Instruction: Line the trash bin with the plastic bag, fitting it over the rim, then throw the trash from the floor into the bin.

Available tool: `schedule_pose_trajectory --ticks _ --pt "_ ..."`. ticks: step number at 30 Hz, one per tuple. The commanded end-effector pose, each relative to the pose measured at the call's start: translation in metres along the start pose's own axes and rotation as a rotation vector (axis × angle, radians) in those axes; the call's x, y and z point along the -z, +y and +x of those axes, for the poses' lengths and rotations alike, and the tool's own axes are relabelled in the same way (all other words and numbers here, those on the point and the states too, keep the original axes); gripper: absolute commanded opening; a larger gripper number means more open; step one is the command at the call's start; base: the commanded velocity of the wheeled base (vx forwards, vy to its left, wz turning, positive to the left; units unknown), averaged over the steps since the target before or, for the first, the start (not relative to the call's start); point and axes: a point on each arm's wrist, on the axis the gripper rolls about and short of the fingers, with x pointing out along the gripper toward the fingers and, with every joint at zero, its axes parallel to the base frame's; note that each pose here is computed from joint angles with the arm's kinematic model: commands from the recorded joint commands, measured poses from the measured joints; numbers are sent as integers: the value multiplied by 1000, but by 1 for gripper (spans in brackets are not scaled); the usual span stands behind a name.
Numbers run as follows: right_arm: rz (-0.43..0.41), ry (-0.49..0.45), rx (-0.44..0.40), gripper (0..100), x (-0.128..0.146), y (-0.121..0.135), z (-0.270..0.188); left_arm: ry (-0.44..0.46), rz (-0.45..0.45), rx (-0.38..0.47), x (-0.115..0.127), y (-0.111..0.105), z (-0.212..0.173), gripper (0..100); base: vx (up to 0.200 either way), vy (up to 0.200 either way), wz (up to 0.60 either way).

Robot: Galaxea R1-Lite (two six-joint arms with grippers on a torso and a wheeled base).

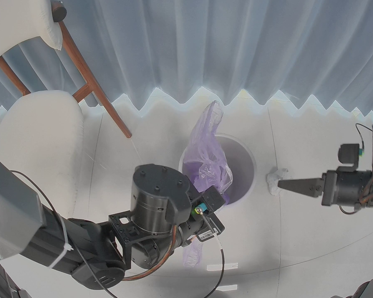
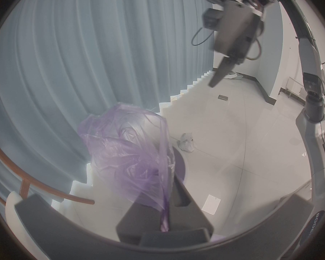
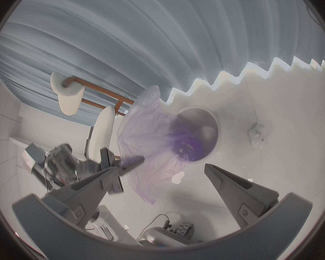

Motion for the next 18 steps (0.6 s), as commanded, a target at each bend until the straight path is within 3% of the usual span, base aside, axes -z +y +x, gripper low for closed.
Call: schedule_pose_trajectory --ticks 1,11,18 --pt "13 50 -28 100 -28 3 53 28 13 -5 11 -14 10 0 0 0 0" --pt "-123 49 -180 100 -30 17 89 33 14 2 13 -15 11 0 0 0 0" --pt "-219 59 -179 100 -23 10 113 46 19 11 17 -18 10 0 0 0 0"
